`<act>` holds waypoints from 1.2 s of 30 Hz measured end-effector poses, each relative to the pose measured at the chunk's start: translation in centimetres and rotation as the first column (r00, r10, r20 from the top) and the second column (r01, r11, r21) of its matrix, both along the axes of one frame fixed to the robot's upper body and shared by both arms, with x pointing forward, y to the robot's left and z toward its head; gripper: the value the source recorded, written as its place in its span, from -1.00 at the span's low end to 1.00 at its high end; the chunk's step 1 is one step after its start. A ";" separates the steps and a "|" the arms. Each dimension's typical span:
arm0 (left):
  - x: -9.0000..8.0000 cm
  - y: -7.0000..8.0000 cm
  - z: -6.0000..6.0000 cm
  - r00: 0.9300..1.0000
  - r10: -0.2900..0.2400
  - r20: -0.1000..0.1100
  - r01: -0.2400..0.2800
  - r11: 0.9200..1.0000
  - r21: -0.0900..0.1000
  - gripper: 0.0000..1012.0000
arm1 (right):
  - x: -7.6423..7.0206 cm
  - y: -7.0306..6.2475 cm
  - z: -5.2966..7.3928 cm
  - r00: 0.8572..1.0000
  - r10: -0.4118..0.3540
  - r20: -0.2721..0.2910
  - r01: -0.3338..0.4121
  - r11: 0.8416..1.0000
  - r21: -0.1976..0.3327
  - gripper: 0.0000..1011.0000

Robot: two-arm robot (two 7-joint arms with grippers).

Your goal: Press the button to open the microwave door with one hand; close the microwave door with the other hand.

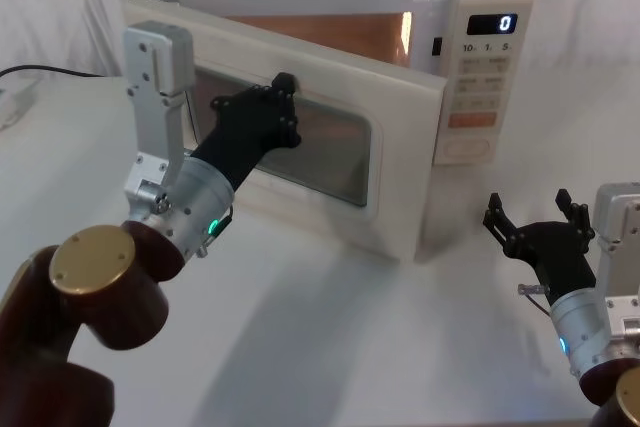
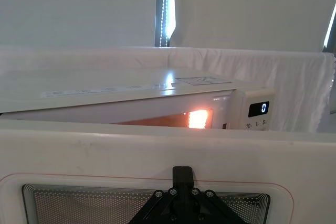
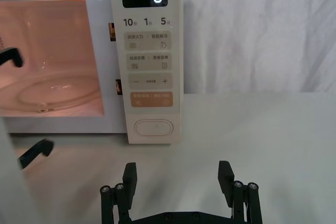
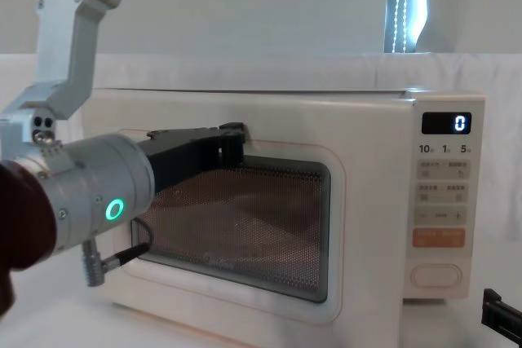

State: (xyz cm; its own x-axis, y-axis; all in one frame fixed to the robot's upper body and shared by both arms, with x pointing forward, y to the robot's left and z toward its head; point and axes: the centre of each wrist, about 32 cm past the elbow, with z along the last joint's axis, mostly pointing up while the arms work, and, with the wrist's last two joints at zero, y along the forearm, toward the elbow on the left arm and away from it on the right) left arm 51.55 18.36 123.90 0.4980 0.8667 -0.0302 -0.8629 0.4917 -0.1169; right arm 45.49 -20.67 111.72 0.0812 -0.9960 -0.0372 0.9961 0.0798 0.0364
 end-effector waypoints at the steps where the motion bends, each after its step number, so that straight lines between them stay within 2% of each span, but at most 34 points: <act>1: 0.1 -0.1 0.0 1.000 -0.001 -0.001 0.001 1.000 0.000 -1.00 | 0.0 0.0 0.0 1.000 0.000 0.000 0.000 1.000 0.000 0.98; 9: 1.5 -1.0 0.2 1.000 -0.008 -0.002 0.008 1.000 0.014 -1.00 | 0.0 0.0 0.0 1.000 0.000 0.000 0.000 1.000 0.000 0.98; 21: 3.9 -2.4 0.9 1.000 -0.017 0.012 0.017 1.000 0.026 -1.00 | 0.0 0.0 0.0 1.000 0.000 0.000 0.000 1.000 0.000 0.98; 30: 4.9 -2.8 0.9 1.000 -0.008 0.014 0.008 0.999 0.040 -1.00 | 0.0 0.0 0.0 1.000 0.000 0.000 0.000 1.000 0.000 0.98; 36: 5.8 -2.8 1.1 1.000 0.003 0.025 -0.004 0.999 0.050 -1.00 | 0.0 0.0 0.0 1.000 0.000 0.000 0.000 1.000 0.000 0.98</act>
